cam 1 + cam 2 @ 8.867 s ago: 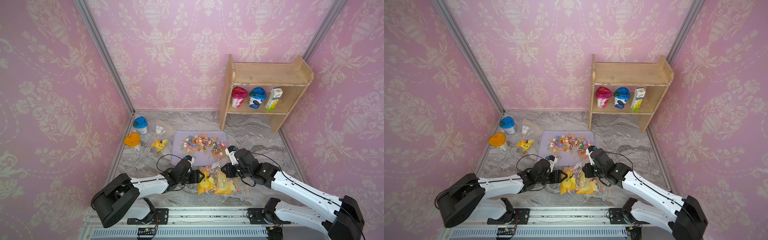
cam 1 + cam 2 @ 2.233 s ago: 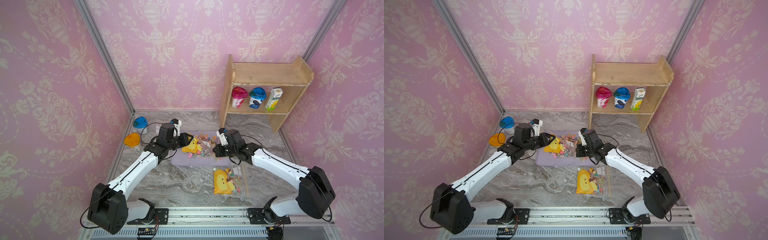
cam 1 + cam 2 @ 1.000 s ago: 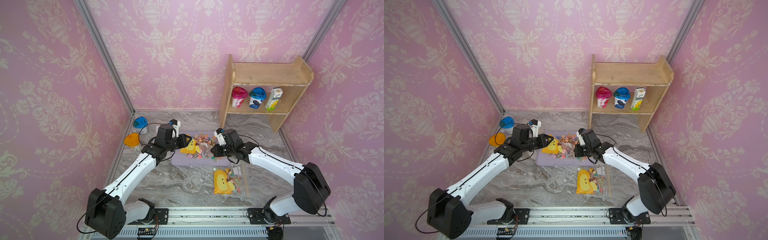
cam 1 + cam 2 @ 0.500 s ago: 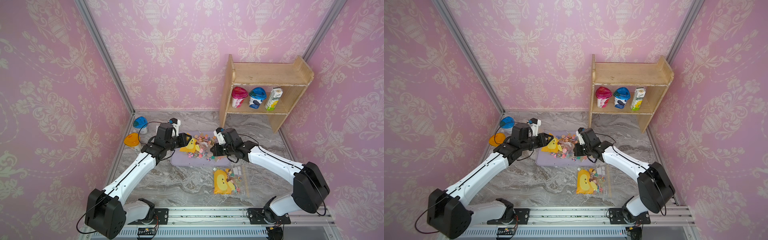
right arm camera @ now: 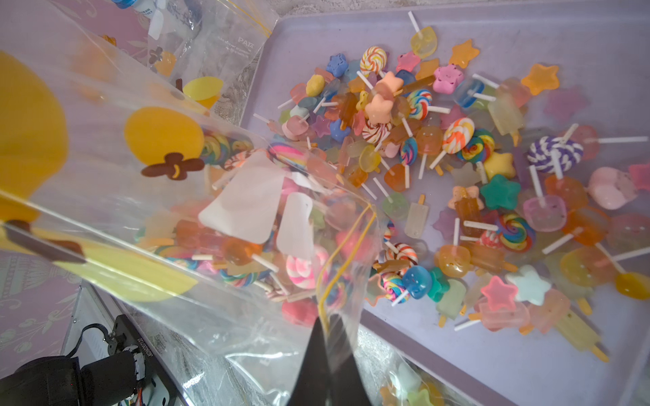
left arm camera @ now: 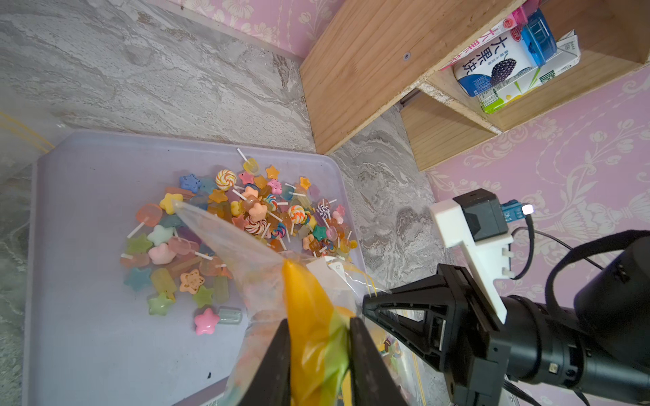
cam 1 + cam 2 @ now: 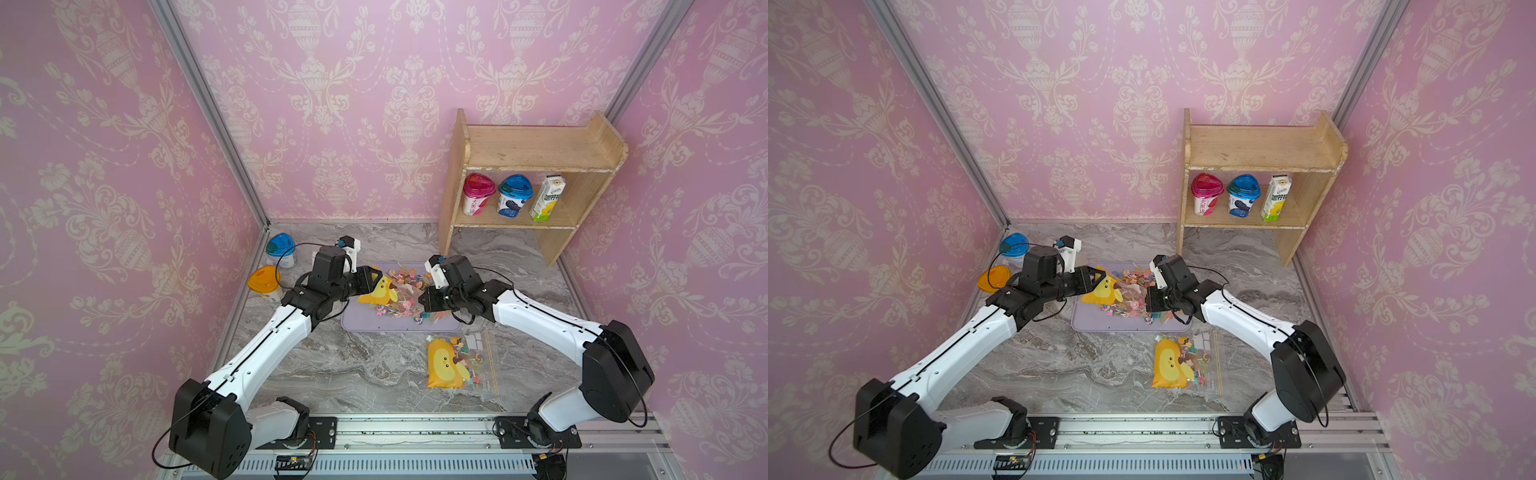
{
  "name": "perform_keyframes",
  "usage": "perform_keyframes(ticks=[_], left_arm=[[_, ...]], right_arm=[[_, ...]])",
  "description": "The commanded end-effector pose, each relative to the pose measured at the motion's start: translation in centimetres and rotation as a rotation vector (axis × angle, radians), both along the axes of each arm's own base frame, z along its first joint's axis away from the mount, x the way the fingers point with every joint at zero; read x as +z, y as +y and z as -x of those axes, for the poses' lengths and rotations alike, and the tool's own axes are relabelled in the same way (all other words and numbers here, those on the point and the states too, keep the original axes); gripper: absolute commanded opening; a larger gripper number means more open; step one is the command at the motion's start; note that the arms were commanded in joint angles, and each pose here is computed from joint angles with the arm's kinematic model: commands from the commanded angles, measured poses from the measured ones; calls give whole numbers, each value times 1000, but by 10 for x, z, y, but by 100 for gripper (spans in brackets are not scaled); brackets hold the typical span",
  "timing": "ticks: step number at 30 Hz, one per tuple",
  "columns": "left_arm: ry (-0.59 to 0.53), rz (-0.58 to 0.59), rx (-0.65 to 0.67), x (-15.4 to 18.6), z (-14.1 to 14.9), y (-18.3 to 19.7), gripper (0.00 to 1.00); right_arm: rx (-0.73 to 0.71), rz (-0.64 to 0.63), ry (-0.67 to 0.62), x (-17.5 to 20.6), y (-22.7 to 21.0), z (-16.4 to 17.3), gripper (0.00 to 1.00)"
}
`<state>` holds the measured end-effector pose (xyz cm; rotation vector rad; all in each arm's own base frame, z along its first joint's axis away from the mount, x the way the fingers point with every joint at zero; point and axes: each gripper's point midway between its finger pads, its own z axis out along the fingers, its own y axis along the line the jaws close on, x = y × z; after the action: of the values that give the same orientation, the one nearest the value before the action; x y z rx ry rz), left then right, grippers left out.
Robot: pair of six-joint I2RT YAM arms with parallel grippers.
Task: Pour candies out of the ziploc bag
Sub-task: 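Pour the candies out of the ziploc bag onto the tray.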
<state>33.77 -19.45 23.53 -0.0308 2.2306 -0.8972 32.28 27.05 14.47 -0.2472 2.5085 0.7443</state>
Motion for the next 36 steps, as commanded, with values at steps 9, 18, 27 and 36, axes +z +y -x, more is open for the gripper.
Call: perform_keyframes(ticks=[9, 18, 27, 36], left_arm=[[-212, 9, 67, 64, -17, 13, 0], [-212, 7, 70, 61, -17, 14, 0], [-213, 1, 76, 61, -16, 16, 0], [-208, 2, 83, 57, -17, 18, 0]], right_arm=[[-27, 100, 70, -21, -15, 8, 1], [-26, 105, 80, -25, -15, 8, 1], [-26, 110, 73, -23, -15, 7, 1], [-28, 106, 71, -23, -14, 7, 1]])
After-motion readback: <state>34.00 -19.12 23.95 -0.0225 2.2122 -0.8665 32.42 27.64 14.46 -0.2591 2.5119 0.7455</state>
